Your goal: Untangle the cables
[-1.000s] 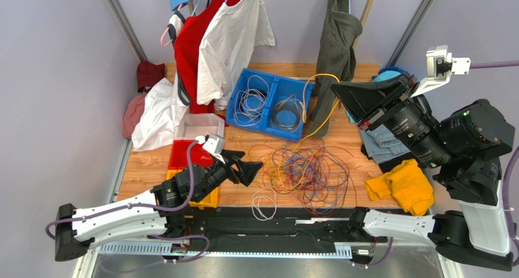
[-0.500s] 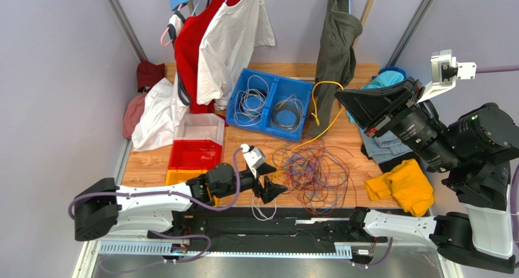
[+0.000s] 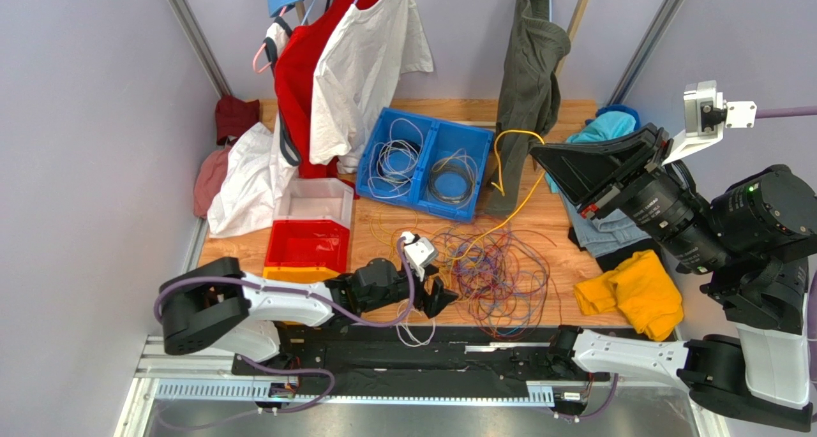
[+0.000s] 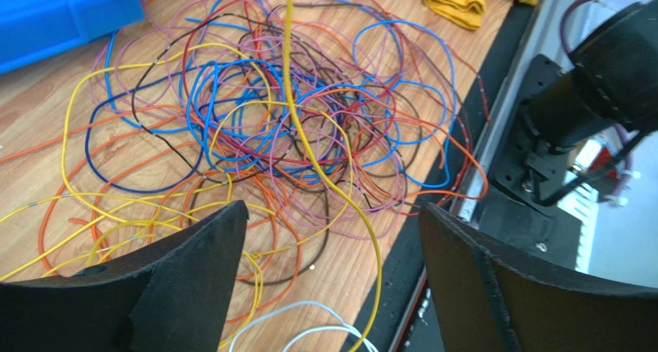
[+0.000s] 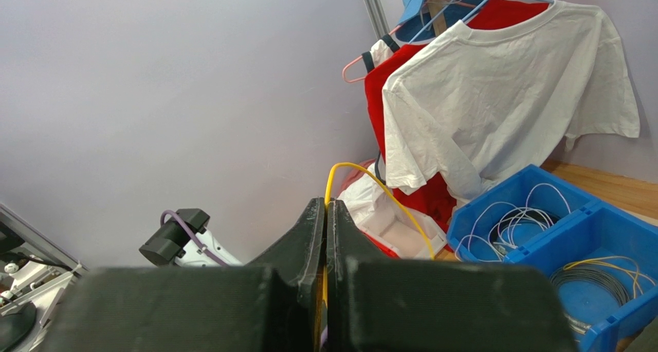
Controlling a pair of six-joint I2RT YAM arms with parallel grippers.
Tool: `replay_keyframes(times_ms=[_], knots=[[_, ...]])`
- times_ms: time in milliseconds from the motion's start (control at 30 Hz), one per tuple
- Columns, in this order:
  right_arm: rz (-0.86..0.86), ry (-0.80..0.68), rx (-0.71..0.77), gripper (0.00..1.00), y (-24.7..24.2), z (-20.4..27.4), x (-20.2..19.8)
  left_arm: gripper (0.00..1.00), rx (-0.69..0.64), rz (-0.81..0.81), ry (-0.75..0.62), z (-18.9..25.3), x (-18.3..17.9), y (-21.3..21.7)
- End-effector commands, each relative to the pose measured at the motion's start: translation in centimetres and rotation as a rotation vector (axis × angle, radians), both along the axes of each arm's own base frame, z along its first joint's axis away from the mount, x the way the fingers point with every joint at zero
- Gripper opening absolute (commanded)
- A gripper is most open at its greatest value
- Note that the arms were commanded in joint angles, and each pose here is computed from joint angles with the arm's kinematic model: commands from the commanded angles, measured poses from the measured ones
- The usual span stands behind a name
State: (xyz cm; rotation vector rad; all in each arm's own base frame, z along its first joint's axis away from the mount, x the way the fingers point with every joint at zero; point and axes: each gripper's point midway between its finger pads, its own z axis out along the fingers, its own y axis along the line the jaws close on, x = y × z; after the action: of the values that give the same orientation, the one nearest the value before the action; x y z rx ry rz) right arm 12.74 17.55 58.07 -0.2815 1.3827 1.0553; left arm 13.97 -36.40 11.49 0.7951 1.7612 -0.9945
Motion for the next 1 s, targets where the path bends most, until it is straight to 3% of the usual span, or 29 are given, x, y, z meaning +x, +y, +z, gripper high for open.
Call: replay_keyframes(times_ms=[0, 133, 267, 400, 433, 467, 500, 533, 567, 600, 633, 667, 767, 967], knots=[[0.023, -0.012, 0.019, 0.0, -0.6, 0.6, -0.8, 0.86, -0.083, -0.001, -0.033, 1.7, 1.0, -2.7], [0.019, -0.007, 0.013, 0.0, -0.6, 0.2, -0.7, 0.72, -0.102, -0.033, 0.007, 0.5, 0.6, -4.2], [0.002, -0.005, 0.002, 0.0, -0.8, -0.3, -0.6, 0.0, -0.107, -0.042, 0.025, 0.0, 0.5, -4.7], [-0.036, 0.002, -0.012, 0.0, -1.6, -1.4, -0.2, 0.0, -0.119, 0.044, 0.063, 1.9, 0.8, -2.3], [-0.047, 0.007, -0.019, 0.0, -1.7, -2.0, 0.0, 0.0, -0.163, 0.059, 0.054, 5.1, 0.8, -1.8], [-0.057, 0.028, -0.048, 0.0, -1.1, -3.7, 0.5, 0.0, -0.02, 0.085, 0.109, 2.8, 0.5, -0.2], [-0.083, 0.026, -0.026, 0.0, -2.1, -4.1, 0.5, 0.0, 0.021, 0.103, 0.124, 3.3, 0.4, 0.6], [-0.102, 0.033, -0.023, 0.0, -2.4, -4.8, 0.7, 0.0, -0.004, 0.113, 0.11, 6.6, 0.4, 1.1], [-0.12, 0.056, -0.04, 0.0, -2.5, -7.3, 1.0, 0.0, 0.112, 0.121, 0.141, 5.1, -0.2, 2.9], [-0.165, 0.066, -0.02, 0.0, -3.2, -7.9, 1.5, 0.0, 0.141, 0.131, 0.148, 5.4, -0.3, 3.9], [-0.193, 0.079, -0.011, 0.0, -3.7, -8.9, 1.8, 0.0, 0.109, 0.141, 0.14, 7.8, -0.5, 4.7], [-0.216, 0.089, 0.025, 0.0, -4.9, -9.7, 1.5, 0.0, 0.163, 0.161, 0.167, 7.1, -0.9, 6.2], [-0.312, 0.159, 0.039, 0.0, -6.3, -13.9, 2.5, 0.0, 0.142, 0.22, 0.177, 8.9, -1.3, 9.4], [-0.473, 0.256, -0.034, 0.0, -8.0, -19.7, 4.1, 0.0, 0.144, 0.273, 0.171, 9.7, -2.0, 13.5]])
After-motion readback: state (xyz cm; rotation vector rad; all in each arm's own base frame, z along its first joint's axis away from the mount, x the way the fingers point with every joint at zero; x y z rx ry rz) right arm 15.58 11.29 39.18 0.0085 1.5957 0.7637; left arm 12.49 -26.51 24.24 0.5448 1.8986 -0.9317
